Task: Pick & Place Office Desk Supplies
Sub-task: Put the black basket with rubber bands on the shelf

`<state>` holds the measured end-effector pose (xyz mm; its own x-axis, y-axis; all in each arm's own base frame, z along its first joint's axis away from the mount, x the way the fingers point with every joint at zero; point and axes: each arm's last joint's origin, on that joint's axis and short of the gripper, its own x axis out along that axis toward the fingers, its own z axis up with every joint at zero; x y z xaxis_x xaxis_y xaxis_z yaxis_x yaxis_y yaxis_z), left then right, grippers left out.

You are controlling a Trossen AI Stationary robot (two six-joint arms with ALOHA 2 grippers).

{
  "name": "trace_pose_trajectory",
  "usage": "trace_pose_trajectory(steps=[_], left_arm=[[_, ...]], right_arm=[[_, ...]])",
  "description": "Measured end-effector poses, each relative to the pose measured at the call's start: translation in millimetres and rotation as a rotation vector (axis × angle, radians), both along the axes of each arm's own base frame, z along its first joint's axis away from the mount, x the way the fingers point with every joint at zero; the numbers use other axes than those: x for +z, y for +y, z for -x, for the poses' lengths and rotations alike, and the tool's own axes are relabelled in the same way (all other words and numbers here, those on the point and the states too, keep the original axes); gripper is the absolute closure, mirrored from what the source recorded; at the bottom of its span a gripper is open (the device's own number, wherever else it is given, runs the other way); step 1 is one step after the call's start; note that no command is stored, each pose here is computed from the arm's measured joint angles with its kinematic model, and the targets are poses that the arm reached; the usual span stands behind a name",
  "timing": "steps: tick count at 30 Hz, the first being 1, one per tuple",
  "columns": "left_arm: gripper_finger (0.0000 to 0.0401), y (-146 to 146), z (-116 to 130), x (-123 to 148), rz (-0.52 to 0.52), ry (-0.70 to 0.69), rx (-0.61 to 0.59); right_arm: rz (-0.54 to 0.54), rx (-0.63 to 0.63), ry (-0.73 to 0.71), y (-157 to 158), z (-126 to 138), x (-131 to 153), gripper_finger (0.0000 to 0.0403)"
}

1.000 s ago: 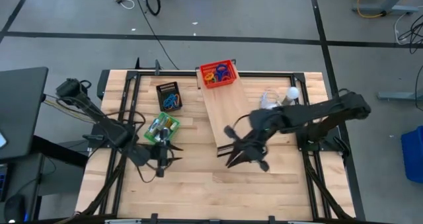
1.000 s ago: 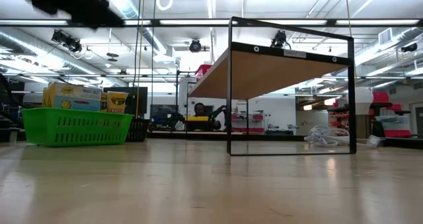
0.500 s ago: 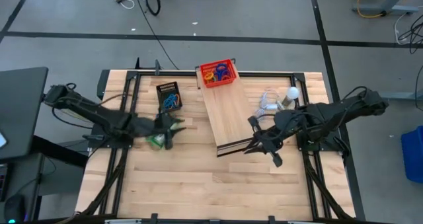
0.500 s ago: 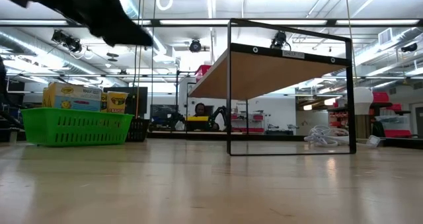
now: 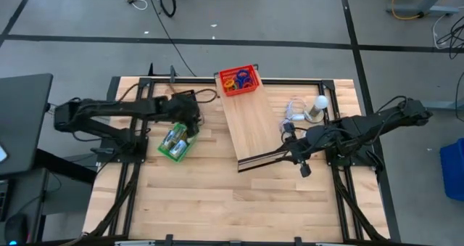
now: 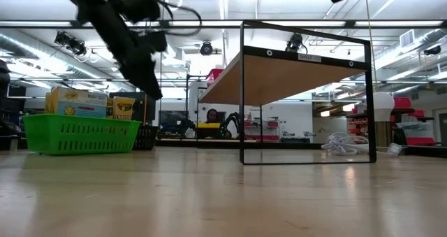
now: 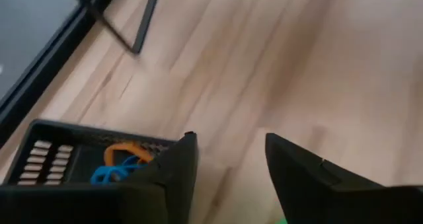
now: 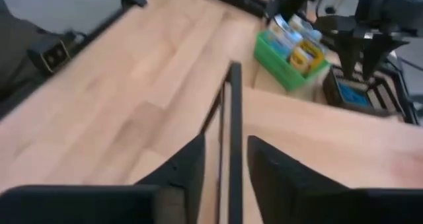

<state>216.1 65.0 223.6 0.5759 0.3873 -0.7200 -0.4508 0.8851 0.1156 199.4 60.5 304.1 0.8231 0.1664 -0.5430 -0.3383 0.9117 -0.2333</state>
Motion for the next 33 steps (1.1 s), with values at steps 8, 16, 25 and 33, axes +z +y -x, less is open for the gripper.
trace_pose_trajectory(steps=[8,16,25,33], left_arm=[[0.0177,45,-34,-13,0.057,0.243,0.103],[0.0186,69,-60,-29,0.145,0.379,0.163],[0.0203,81,-62,-27,0.175,0.382,0.307],[0.0206,80,-65,-15,0.168,0.36,0.404]], right_arm=[[0.054,-0.055,0.042,-3,3,-4,0.0208],[0.07,-0.048,0.066,-3,4,-6,0.0195],[0.067,-0.031,0.076,-3,5,-7,0.0195],[0.072,-0.022,0.074,-3,5,-7,0.0195]])
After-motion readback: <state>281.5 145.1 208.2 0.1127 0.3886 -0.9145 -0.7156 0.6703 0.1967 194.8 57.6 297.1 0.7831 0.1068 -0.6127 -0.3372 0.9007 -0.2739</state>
